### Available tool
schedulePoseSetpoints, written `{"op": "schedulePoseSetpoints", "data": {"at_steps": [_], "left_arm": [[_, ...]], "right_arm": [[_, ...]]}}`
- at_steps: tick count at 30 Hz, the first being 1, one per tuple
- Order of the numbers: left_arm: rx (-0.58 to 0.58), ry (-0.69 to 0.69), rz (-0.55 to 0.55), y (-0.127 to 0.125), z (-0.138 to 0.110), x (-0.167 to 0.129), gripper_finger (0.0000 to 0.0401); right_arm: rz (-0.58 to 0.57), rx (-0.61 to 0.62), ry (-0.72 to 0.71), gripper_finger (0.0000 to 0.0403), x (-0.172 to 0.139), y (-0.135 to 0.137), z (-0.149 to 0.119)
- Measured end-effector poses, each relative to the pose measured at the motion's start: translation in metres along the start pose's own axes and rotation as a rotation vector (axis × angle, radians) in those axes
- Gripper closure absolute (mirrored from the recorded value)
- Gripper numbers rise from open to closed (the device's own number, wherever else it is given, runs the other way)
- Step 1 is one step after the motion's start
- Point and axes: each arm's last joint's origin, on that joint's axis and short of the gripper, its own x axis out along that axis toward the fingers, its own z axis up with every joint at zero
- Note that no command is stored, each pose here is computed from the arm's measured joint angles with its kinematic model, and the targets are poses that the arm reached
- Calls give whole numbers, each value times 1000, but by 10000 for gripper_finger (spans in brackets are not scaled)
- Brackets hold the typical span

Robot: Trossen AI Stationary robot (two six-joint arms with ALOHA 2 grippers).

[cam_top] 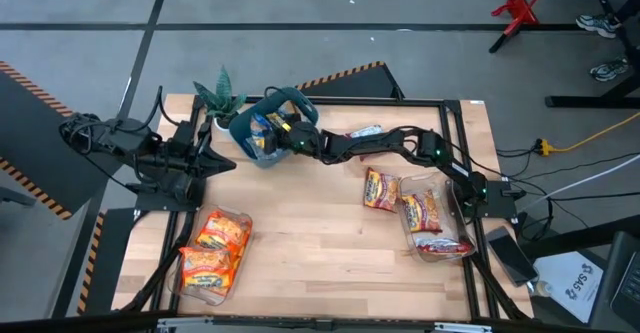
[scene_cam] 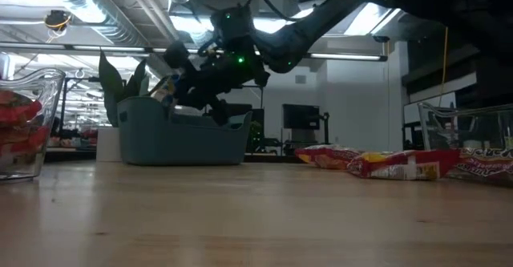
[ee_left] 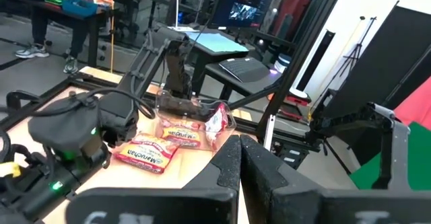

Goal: Sort Maruchan noodles
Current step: Put the blue noodle pack into the blue bin, then adjust the blue noodle pack

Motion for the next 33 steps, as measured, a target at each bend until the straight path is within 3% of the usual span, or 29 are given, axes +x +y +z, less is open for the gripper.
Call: {"op": "schedulePoseSetpoints", "data": {"at_steps": [5, 9, 23, 30, 33], "left_arm": [[1, 4, 1, 0, 0, 0, 401], [3, 10, 4, 0, -1, 0, 401], [7, 19, 11, 1, -2, 0, 401], [10, 27, 19, 1, -3, 0, 401], [15, 33, 37, 2, -4, 0, 401]], "right_arm": [[17, -61, 124, 306, -1, -5, 2], [-31, -95, 187, 277, -6, -7, 12], [-365, -391, 169, 297, -35, 7, 52], [-367, -459, 163, 304, -33, 3, 61], [-313, -483, 208, 304, -32, 1, 63]]}}
